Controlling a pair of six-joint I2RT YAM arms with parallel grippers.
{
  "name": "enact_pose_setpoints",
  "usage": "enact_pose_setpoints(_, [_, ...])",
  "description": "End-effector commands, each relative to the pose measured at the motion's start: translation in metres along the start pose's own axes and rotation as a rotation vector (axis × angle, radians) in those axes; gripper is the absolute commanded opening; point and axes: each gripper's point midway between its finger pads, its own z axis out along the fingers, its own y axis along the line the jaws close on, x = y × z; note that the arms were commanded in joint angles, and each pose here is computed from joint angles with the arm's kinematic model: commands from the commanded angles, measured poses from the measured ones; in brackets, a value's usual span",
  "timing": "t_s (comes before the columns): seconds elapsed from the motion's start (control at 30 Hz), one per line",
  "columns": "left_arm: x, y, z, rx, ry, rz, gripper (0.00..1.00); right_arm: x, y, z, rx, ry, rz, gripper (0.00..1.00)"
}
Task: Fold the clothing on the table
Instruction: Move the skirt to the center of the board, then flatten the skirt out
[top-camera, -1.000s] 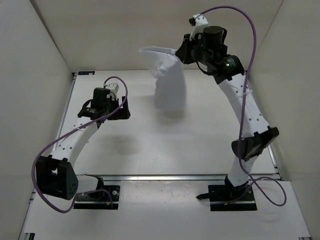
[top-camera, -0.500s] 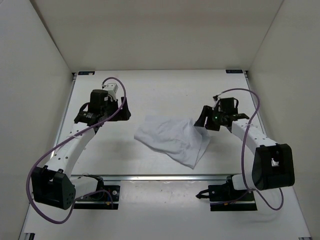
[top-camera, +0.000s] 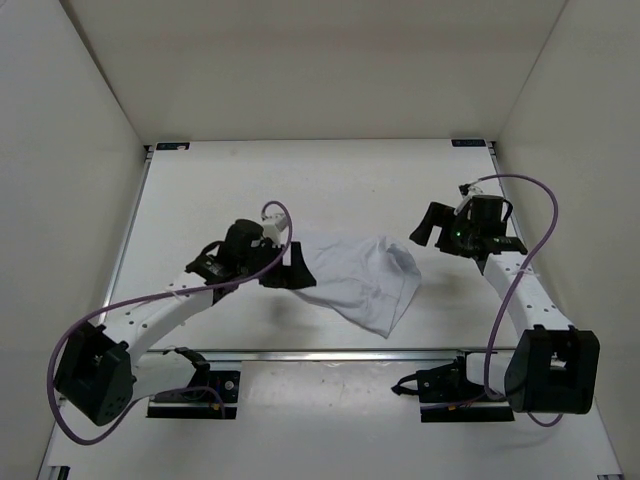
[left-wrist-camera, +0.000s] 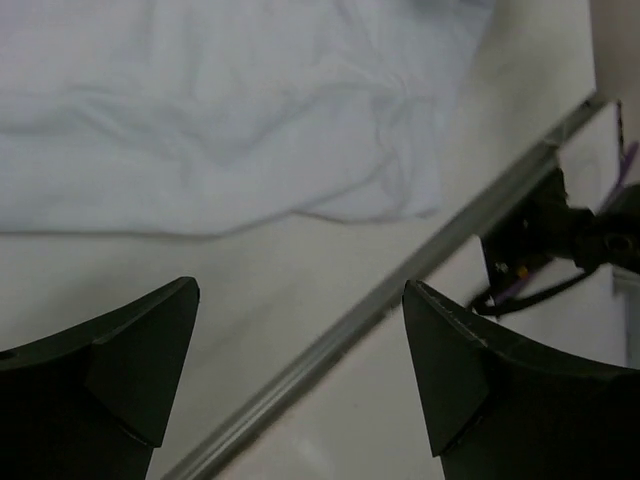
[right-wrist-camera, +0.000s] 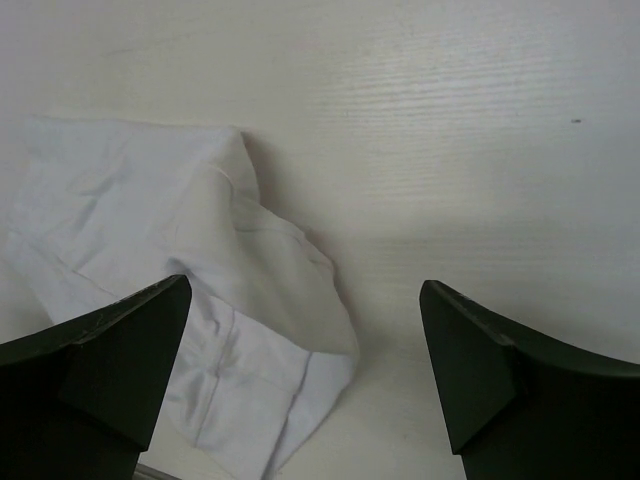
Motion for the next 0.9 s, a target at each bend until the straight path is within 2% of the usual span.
enact_pose_setpoints(0.0, [0.019,-0.047,0.006,0.209,0.036,-0.080,0.93,0.032,-0.023,0.006,0.036,0.079,0.013,0.94])
enact_pose_setpoints(0.07, [0.024,-0.056,0.010,0.241,0.031,-0.107,0.93,0.038,-0.019,0.008,0.012,0.089,0.010,0.91])
enact_pose_setpoints(0.13, [0.026,-0.051,0.014,0.234,0.013,-0.156,0.91,0.040,-0.015,0.013,-0.005,0.089,0.013,0.83])
enact_pose_setpoints(0.27, [0.015,-0.044,0.024,0.193,-0.038,-0.180,0.89,0.055,0.001,0.029,-0.050,0.153,-0.004,0.81])
enact_pose_setpoints(0.3, [0.014,-0.040,0.026,0.179,-0.038,-0.184,0.89,0.063,0.005,0.034,-0.067,0.181,-0.004,0.77])
enact_pose_setpoints(0.4, [0.009,-0.035,0.031,0.146,-0.034,-0.174,0.88,0.066,0.016,0.045,-0.104,0.194,-0.010,0.58])
enact_pose_setpoints(0.47, [0.001,-0.033,0.030,0.139,-0.056,-0.169,0.88,0.065,0.026,0.051,-0.136,0.195,-0.016,0.40])
enact_pose_setpoints(0.5, [-0.002,-0.029,0.029,0.133,-0.065,-0.177,0.87,0.069,0.032,0.056,-0.155,0.214,-0.022,0.37])
enact_pose_setpoints(0.6, [-0.006,-0.018,0.022,0.103,-0.080,-0.191,0.88,0.069,0.048,0.066,-0.204,0.244,-0.028,0.12])
enact_pose_setpoints(0.67, [-0.009,-0.015,0.018,0.098,-0.089,-0.195,0.89,0.062,0.071,0.074,-0.264,0.248,-0.039,0.05])
enact_pose_setpoints(0.87, [-0.008,-0.019,0.022,0.068,-0.061,-0.126,0.90,0.020,0.155,0.076,-0.432,0.197,-0.150,0.00])
